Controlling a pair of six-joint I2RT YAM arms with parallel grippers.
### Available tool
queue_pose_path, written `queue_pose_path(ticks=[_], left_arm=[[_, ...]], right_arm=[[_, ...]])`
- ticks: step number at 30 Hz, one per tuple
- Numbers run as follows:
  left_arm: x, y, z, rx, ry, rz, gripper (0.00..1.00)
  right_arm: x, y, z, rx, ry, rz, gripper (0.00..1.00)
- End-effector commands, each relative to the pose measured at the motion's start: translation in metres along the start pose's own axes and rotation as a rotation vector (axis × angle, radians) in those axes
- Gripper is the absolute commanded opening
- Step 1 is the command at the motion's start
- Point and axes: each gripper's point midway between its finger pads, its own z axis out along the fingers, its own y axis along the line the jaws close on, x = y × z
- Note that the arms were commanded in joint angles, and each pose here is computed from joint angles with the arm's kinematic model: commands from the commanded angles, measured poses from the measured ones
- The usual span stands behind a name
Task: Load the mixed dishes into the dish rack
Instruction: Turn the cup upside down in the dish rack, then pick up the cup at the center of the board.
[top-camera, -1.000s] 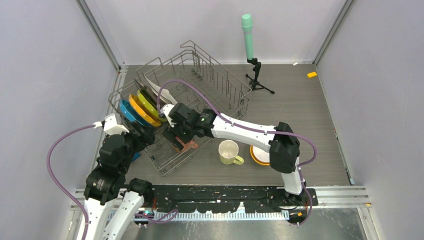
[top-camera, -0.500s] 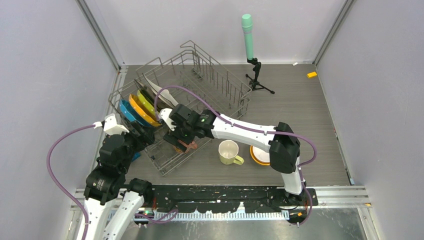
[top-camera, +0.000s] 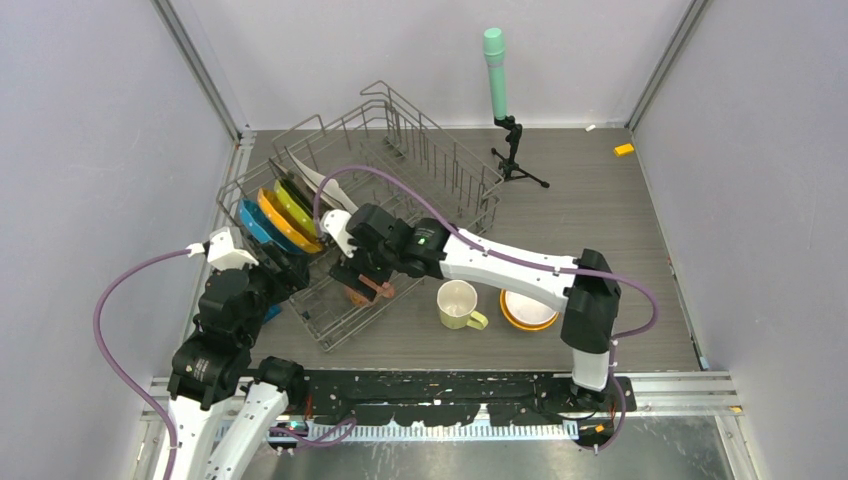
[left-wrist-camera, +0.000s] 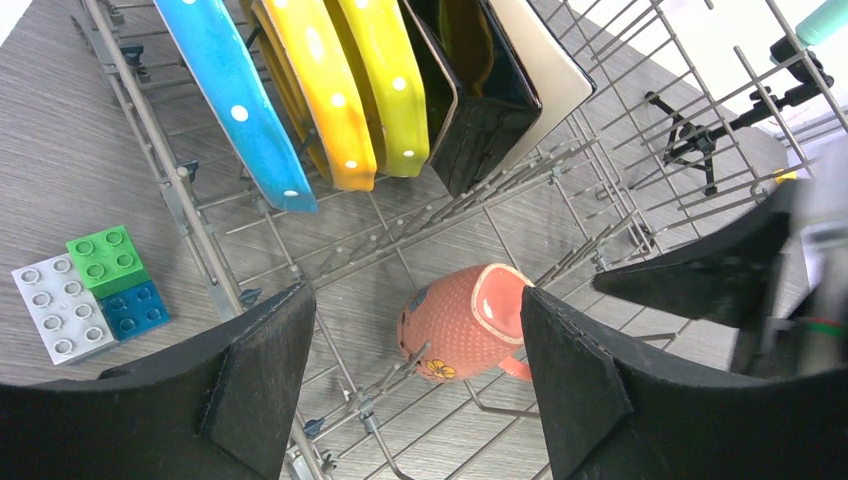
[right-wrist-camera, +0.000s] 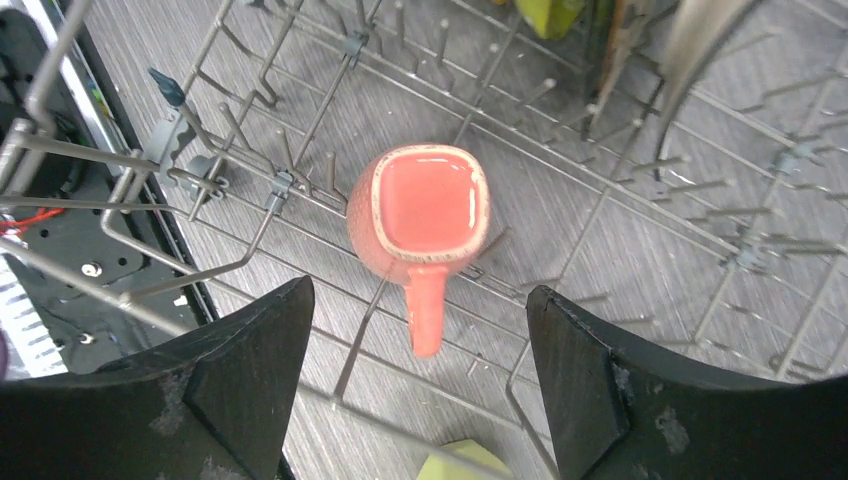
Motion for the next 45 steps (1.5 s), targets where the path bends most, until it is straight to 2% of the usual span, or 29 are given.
queue_pose_path(ticks=[1, 2, 3, 4, 5, 6, 7, 12, 19, 25, 28, 31, 35, 39, 41, 45], left_arm=[[-0.007, -0.008, -0.002, 0.030, -0.013, -0.002, 0.77], [-0.007, -0.009, -0.003, 0.038, -0.011, 0.001, 0.77], [-0.007, -0.011, -0.003, 0.048, -0.008, 0.001, 0.77], [-0.006, -0.014, -0.003, 0.060, -0.002, 0.002, 0.77], [-0.005, -0.017, -0.003, 0.077, 0.004, 0.002, 0.78], [-0.004, -0.022, -0.002, 0.103, 0.014, 0.003, 0.78], [-0.003, -0.027, -0.002, 0.131, 0.018, 0.004, 0.78], [-0.001, -0.068, -0.006, 0.359, 0.034, 0.022, 0.83], [0.001, -0.103, -0.012, 0.534, 0.091, 0.026, 0.83], [0.012, -0.120, -0.013, 0.617, 0.187, 0.014, 0.74], [0.016, -0.123, -0.013, 0.605, 0.217, 0.022, 0.72], [0.025, -0.127, -0.014, 0.592, 0.250, 0.058, 0.70], [0.047, -0.140, -0.011, 0.559, 0.283, 0.137, 0.68], [0.071, -0.170, -0.019, 0.564, 0.280, 0.269, 0.68], [0.080, -0.187, -0.021, 0.567, 0.271, 0.333, 0.68], [0.113, -0.211, -0.019, 0.528, 0.330, 0.402, 0.67]], right_arm=[[-0.037, -0.013, -0.053, 0.087, -0.195, 0.098, 0.83], [-0.049, -0.020, -0.069, 0.123, -0.267, 0.152, 0.83], [-0.037, -0.021, -0.067, 0.141, -0.259, 0.174, 0.83], [-0.049, -0.028, -0.085, 0.172, -0.340, 0.230, 0.83], [-0.035, -0.029, -0.082, 0.187, -0.329, 0.250, 0.83], [-0.045, -0.036, -0.102, 0.213, -0.408, 0.307, 0.83], [-0.034, -0.037, -0.099, 0.228, -0.416, 0.330, 0.83], [-0.002, -0.059, -0.146, 0.348, -0.540, 0.543, 0.83], [0.088, -0.070, -0.169, 0.456, -0.540, 0.822, 0.80], [0.154, -0.069, -0.168, 0.498, -0.518, 0.990, 0.79], [0.182, -0.074, -0.169, 0.559, -0.514, 1.040, 0.79], [0.190, -0.077, -0.174, 0.573, -0.535, 1.057, 0.76], [0.188, -0.074, -0.175, 0.545, -0.525, 1.047, 0.68], [0.177, -0.060, -0.165, 0.455, -0.451, 1.001, 0.66], [0.177, -0.057, -0.155, 0.453, -0.394, 0.985, 0.64], [0.180, -0.064, -0.153, 0.509, -0.383, 1.004, 0.62]])
